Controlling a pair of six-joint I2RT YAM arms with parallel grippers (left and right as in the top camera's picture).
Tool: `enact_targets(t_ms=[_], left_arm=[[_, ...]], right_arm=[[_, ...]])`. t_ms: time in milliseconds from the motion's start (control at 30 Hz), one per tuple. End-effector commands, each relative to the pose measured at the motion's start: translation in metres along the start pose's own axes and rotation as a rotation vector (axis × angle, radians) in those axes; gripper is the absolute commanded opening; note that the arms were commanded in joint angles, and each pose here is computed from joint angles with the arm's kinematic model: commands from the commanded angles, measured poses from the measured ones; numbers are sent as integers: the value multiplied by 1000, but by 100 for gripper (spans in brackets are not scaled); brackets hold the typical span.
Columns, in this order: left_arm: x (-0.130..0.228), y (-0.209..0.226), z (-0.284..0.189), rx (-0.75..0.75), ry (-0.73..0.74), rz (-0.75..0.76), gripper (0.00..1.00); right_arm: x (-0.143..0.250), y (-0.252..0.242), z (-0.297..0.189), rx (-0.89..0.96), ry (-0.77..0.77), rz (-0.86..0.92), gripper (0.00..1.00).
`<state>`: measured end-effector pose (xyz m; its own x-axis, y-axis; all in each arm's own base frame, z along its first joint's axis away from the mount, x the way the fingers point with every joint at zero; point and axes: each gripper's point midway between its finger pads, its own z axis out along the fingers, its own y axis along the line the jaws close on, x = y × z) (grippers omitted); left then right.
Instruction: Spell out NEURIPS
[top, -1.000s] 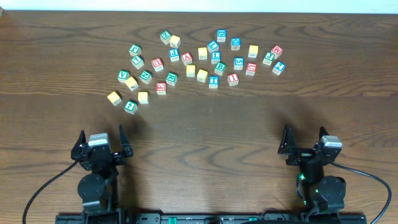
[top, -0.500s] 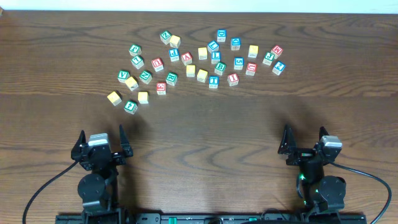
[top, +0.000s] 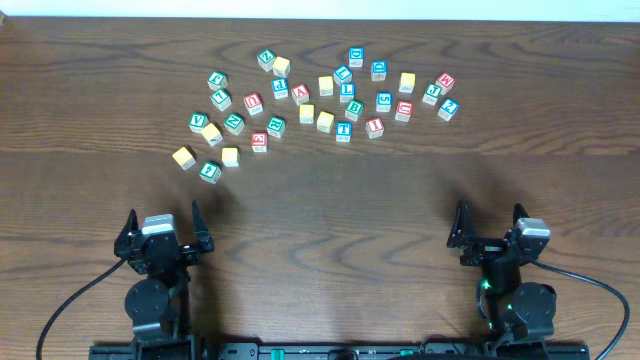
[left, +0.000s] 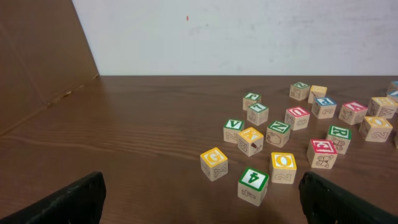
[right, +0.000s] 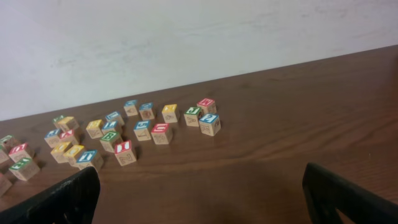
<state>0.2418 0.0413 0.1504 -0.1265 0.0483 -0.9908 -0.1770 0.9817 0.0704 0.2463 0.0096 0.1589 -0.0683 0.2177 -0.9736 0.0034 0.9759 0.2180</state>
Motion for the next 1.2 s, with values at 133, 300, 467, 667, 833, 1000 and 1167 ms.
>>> enact_targets(t_ms=[133, 300, 467, 667, 833, 1000, 1167], left_arm=[[19, 1, 1, -7, 64, 10, 98], [19, 1, 1, -7, 64, 11, 97], [19, 1, 1, -7, 64, 10, 97], [19, 1, 1, -7, 63, 10, 97], [19, 1, 1, -6, 64, 10, 98], [18, 1, 1, -7, 60, -11, 98], [10, -11, 0, 64, 42, -65, 97]], right_arm=[[1, -2, 0, 7, 3, 8, 99], [1, -2, 0, 7, 3, 8, 99], [1, -2, 0, 7, 3, 8, 99], [1, -2, 0, 7, 3, 8, 99], [1, -2, 0, 7, 3, 8, 99], [1, -2, 0, 7, 3, 8, 99], [1, -2, 0, 7, 3, 8, 99]])
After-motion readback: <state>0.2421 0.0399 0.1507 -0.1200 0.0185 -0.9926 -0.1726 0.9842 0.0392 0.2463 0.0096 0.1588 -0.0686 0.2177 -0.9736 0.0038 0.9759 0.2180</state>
